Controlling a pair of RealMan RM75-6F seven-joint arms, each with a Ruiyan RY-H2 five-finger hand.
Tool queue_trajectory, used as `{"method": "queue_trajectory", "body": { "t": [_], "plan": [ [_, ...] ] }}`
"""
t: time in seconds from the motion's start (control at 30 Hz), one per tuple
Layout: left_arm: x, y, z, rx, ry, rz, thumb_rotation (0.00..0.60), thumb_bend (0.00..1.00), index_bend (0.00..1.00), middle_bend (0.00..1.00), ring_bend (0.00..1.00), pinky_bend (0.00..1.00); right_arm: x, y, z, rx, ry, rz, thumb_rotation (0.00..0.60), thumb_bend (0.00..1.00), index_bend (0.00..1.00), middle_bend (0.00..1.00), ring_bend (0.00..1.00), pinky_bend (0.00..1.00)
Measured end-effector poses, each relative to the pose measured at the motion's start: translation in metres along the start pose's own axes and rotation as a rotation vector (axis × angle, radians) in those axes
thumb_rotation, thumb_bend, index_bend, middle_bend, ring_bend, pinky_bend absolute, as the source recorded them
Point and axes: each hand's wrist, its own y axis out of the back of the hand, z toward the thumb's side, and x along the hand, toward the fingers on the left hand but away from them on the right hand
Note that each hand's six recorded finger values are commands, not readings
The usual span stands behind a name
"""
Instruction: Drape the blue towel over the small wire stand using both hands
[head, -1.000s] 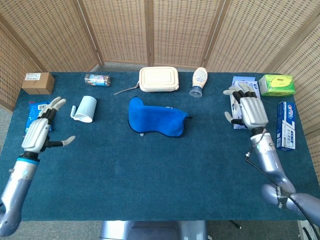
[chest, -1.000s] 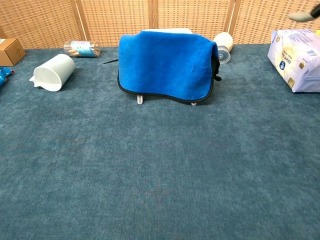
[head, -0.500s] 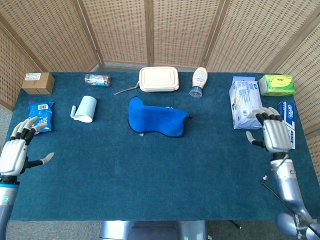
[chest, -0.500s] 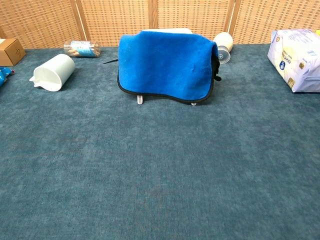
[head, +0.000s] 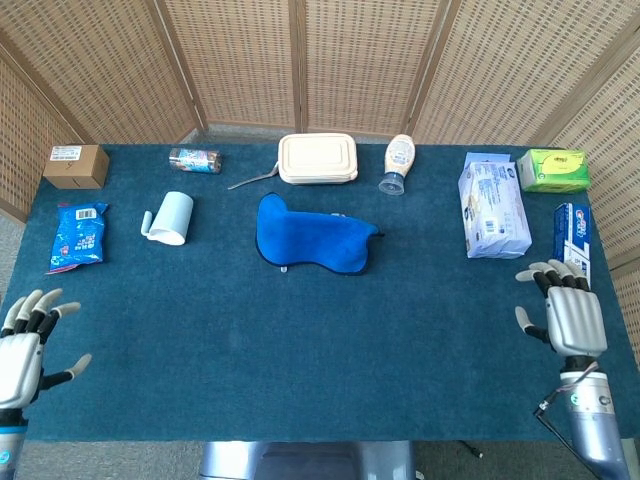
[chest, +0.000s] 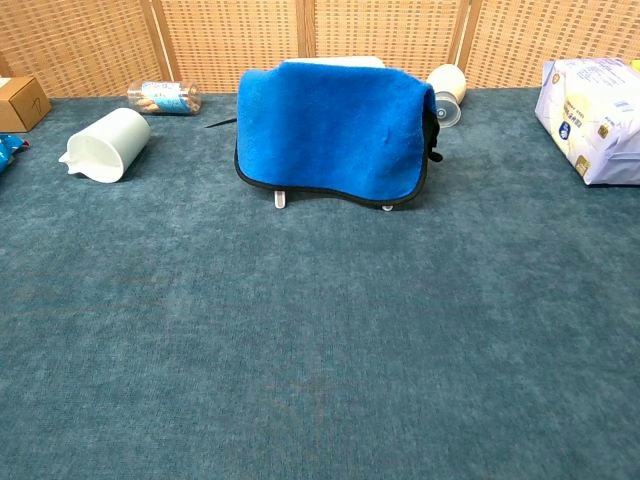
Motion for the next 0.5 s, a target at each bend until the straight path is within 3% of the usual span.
{"method": "queue_trajectory", "body": {
  "t": [0.5],
  "plan": [
    [0.001, 0.010, 0.002, 0.001, 0.014, 0.019, 0.600, 0.28, 0.27, 0.16, 0.06, 0.01, 0.006, -0.005, -0.005, -0.033, -0.006, 0.008, 0.600, 0.31, 0.35, 0.27, 0.17, 0.15]
  ]
}}
